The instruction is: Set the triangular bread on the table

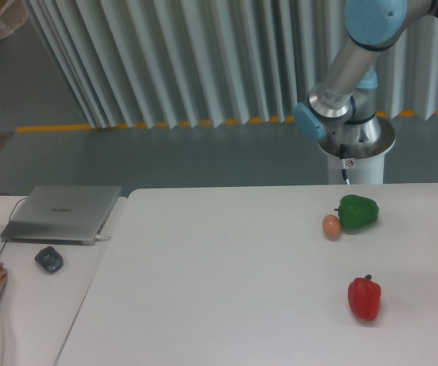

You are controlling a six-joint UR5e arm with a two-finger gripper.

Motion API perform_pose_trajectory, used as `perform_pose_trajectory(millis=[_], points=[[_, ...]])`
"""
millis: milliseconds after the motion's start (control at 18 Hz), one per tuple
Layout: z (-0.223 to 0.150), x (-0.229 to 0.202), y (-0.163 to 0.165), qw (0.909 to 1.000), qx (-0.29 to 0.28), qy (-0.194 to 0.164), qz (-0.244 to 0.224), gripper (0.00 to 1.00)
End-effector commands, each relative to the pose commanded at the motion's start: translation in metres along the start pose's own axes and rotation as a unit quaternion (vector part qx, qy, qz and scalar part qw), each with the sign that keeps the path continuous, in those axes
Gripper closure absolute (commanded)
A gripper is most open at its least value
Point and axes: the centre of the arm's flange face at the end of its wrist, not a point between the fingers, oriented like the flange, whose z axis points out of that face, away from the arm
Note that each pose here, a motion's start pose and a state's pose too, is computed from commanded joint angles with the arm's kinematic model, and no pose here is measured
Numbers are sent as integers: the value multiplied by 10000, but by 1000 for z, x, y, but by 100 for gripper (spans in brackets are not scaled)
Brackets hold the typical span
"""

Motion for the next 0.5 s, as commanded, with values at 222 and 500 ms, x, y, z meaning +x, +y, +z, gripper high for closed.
perform_pose_trajectory(millis=[222, 500], points=[[1, 6, -6, 9998, -10, 40, -216, 91], [4, 3, -7, 9997, 39, -30, -257, 0]])
